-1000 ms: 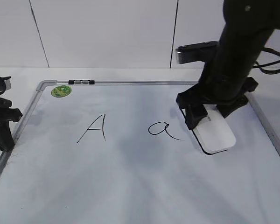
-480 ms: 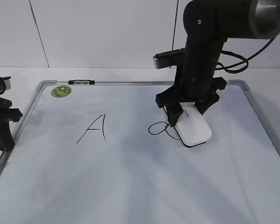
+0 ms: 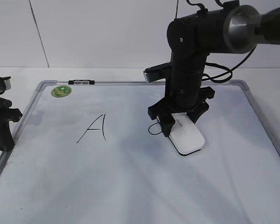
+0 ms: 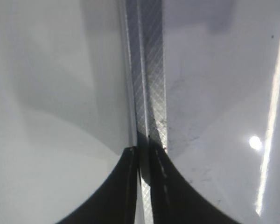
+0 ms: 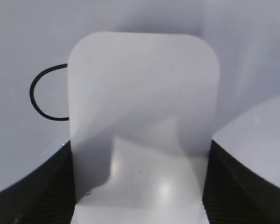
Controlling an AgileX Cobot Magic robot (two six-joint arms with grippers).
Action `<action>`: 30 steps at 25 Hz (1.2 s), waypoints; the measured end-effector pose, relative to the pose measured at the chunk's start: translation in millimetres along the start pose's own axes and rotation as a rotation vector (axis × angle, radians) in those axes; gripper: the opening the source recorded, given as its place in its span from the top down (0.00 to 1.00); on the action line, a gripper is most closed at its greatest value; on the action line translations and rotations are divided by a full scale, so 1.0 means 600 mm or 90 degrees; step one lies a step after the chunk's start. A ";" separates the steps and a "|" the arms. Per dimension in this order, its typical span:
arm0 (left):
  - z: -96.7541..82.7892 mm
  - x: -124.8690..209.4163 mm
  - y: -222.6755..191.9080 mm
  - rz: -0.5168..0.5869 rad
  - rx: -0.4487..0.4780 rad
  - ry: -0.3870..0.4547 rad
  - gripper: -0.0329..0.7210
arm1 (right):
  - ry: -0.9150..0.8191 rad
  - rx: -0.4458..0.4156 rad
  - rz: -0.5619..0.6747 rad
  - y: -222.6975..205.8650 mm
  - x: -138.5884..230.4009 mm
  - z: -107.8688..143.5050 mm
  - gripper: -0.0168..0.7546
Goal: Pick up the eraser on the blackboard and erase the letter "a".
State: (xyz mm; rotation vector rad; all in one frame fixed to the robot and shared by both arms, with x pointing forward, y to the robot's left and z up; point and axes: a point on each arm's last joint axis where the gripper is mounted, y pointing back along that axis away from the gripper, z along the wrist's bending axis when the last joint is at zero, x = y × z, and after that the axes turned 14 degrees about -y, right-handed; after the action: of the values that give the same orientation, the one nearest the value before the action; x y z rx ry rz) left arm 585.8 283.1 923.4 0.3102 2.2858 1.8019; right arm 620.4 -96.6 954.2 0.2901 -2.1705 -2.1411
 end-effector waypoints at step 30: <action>0.000 -0.003 0.003 0.002 0.001 -0.002 0.90 | 0.177 -0.005 -0.033 0.006 0.039 0.117 0.25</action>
State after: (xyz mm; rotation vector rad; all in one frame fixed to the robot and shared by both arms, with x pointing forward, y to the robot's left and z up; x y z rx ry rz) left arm 587.9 283.1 925.0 0.3179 2.2853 1.8003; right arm 584.1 -32.3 954.7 0.6106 -2.0181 -1.9934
